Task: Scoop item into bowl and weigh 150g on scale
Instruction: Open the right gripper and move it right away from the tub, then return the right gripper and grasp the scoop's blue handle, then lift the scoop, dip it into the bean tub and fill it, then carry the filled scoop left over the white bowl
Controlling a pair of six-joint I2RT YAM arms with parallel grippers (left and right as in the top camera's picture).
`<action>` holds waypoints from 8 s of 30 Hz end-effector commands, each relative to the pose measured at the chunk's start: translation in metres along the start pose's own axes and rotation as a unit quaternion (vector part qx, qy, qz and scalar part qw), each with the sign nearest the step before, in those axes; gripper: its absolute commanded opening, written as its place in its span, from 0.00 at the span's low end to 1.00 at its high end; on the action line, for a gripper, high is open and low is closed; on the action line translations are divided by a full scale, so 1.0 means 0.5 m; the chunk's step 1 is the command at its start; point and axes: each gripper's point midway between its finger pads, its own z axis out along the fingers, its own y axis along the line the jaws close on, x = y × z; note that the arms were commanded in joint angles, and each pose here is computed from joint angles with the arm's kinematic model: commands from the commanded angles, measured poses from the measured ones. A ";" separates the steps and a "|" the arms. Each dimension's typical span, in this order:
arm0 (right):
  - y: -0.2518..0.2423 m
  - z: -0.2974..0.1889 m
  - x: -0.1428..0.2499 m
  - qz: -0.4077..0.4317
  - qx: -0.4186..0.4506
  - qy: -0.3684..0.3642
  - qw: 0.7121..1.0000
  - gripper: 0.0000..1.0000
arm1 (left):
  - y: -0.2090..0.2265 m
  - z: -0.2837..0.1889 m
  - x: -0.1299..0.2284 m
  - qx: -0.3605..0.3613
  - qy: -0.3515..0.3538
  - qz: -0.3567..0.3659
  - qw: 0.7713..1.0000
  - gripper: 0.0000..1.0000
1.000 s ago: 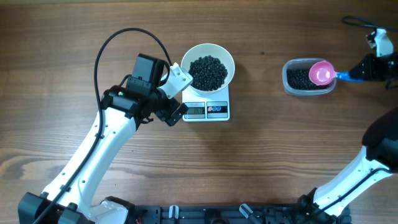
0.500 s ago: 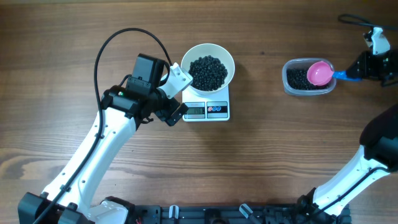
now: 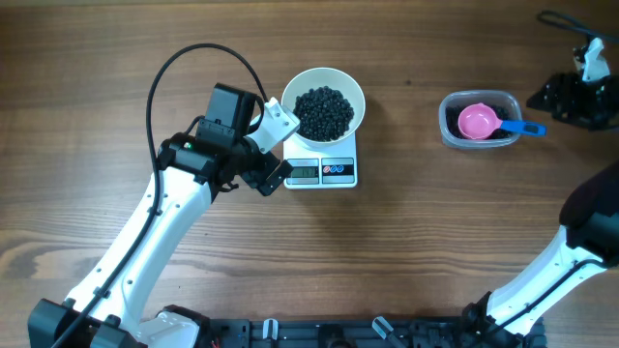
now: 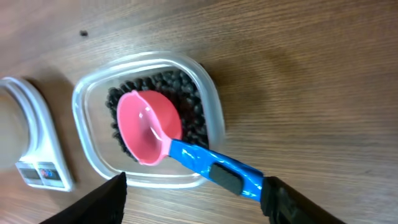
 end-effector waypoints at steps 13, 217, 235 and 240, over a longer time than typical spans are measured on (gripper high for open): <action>0.034 -0.041 0.012 0.170 -0.097 0.007 0.981 0.59 | -0.003 -0.004 -0.001 0.005 -0.005 0.008 1.000 1.00; 0.168 0.001 0.017 -0.075 0.066 0.016 0.995 0.04 | -0.003 -0.004 0.000 0.005 -0.005 0.008 1.000 1.00; 0.175 -0.058 0.004 -0.063 -0.079 -0.034 0.994 0.04 | -0.003 -0.004 -0.001 0.005 -0.005 0.008 1.000 1.00; 0.224 -0.089 -0.006 -0.078 -0.121 -0.059 0.988 0.04 | -0.003 -0.004 -0.001 0.005 -0.005 0.008 1.000 1.00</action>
